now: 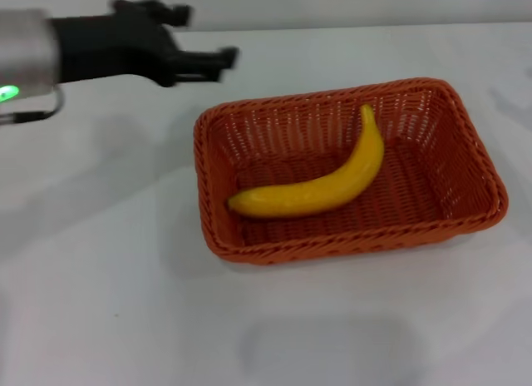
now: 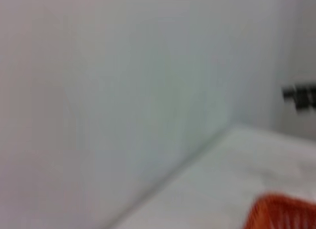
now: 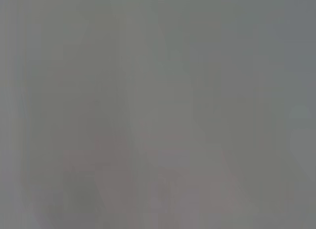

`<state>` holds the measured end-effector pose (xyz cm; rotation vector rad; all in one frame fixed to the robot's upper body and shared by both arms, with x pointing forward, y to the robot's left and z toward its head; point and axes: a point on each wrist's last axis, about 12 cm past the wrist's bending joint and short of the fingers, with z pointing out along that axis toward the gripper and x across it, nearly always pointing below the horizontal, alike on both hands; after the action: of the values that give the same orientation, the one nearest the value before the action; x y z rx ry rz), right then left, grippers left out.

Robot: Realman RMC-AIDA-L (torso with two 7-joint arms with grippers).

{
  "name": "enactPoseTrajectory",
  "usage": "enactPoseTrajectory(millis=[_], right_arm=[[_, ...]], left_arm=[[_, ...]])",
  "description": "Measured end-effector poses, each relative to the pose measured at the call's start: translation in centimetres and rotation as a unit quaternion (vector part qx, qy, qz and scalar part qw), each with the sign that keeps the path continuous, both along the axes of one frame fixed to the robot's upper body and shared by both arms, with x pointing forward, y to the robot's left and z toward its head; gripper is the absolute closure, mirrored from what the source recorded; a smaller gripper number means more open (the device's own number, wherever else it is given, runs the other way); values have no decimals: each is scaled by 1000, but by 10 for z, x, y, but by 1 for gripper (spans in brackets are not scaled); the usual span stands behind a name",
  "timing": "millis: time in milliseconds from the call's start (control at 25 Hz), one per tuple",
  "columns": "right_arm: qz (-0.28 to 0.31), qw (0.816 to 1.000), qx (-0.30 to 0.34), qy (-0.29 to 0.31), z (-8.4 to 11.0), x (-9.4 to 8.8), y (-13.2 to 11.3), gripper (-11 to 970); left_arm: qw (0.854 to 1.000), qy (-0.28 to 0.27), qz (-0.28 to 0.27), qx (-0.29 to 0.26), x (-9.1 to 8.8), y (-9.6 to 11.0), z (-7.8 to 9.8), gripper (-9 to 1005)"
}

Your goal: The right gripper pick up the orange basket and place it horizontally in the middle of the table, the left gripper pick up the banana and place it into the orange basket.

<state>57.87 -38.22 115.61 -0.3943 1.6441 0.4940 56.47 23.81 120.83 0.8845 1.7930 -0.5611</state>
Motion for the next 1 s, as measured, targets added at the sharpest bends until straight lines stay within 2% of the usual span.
enactPoseTrajectory(millis=[240,480,600,720,1000], right_arm=[[-20,998,42,-44,-20,-11,-1,89],[-63,995,51,-60,-44,-35,-12,89],[-95,991,61,-65,-56,-47,-18,89],[-118,990,54,-62,-63,-49,-21,89],[-173,983,30,-49,-76,-46,-28,90]], left_arm=[[993,-64,56,-87,-37,60,-24,108],[975,-120,102,-154,-67,98,-58,108],[962,-153,123,-188,-83,115,-73,108],[941,-196,174,-214,-108,139,-94,108],[902,-240,277,-231,-141,161,-127,108]])
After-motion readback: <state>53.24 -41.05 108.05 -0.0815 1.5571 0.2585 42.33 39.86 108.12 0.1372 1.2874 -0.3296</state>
